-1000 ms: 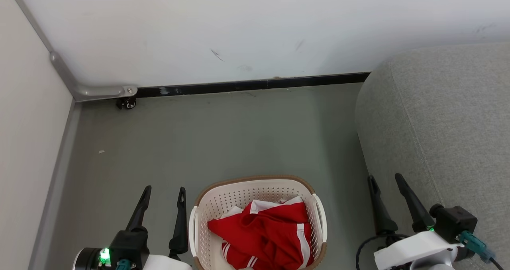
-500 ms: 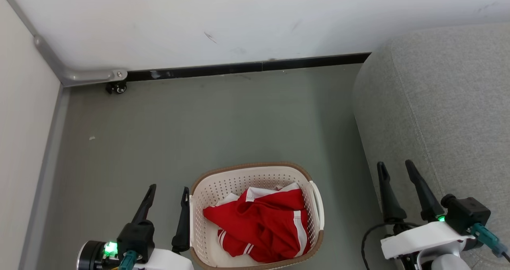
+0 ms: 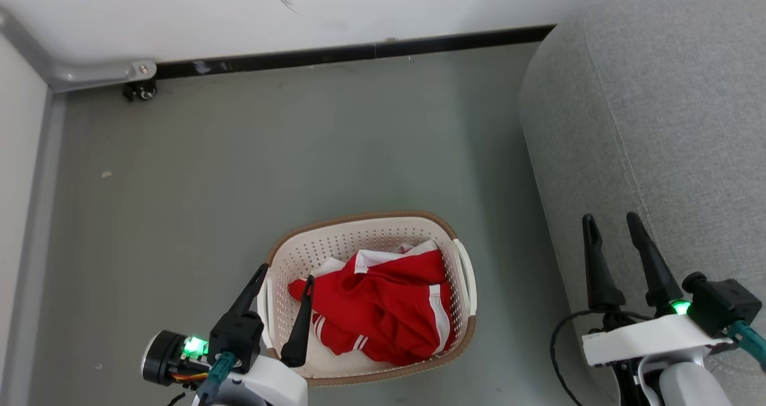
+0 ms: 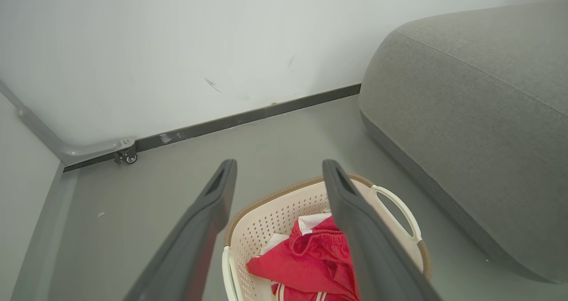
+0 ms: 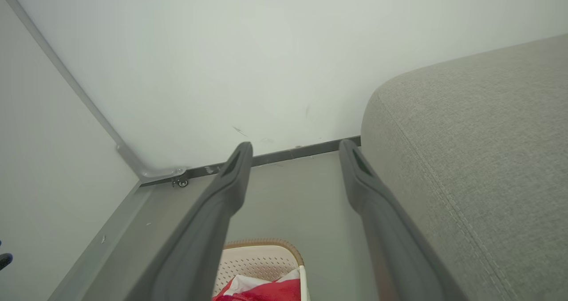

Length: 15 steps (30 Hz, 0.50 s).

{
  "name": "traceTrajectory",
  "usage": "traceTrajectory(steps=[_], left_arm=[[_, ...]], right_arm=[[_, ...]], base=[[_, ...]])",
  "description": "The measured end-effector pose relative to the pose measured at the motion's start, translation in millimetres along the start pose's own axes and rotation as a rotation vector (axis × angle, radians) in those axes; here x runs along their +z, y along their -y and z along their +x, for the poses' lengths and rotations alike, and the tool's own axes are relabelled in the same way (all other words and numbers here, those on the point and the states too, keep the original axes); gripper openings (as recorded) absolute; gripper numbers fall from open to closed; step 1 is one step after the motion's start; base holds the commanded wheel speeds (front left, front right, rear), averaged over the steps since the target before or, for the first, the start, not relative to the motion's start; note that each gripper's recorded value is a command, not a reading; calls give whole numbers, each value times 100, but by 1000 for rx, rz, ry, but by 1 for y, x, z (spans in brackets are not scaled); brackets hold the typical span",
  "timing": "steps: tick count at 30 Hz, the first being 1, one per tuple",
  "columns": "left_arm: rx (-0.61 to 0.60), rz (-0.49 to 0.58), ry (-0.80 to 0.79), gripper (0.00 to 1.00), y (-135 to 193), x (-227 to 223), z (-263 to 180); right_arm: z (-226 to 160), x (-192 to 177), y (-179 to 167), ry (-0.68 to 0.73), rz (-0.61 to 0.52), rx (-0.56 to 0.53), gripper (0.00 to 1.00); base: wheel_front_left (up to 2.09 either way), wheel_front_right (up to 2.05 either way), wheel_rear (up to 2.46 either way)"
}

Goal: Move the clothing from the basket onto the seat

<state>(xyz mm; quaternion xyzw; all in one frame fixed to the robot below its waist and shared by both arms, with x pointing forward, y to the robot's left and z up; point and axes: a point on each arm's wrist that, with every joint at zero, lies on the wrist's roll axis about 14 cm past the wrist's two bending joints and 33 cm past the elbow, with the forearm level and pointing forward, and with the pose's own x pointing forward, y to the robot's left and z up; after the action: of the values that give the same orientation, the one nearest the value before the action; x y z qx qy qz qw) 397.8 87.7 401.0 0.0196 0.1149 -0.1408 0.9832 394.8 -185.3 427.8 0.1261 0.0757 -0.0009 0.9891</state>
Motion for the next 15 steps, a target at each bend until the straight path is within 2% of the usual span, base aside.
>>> traceTrajectory(steps=[15], left_arm=[[-135,69,-103,100,18,-41,47]], right_arm=[[17,-13,30,-27,10,-85,100]], base=[[0,0,0]])
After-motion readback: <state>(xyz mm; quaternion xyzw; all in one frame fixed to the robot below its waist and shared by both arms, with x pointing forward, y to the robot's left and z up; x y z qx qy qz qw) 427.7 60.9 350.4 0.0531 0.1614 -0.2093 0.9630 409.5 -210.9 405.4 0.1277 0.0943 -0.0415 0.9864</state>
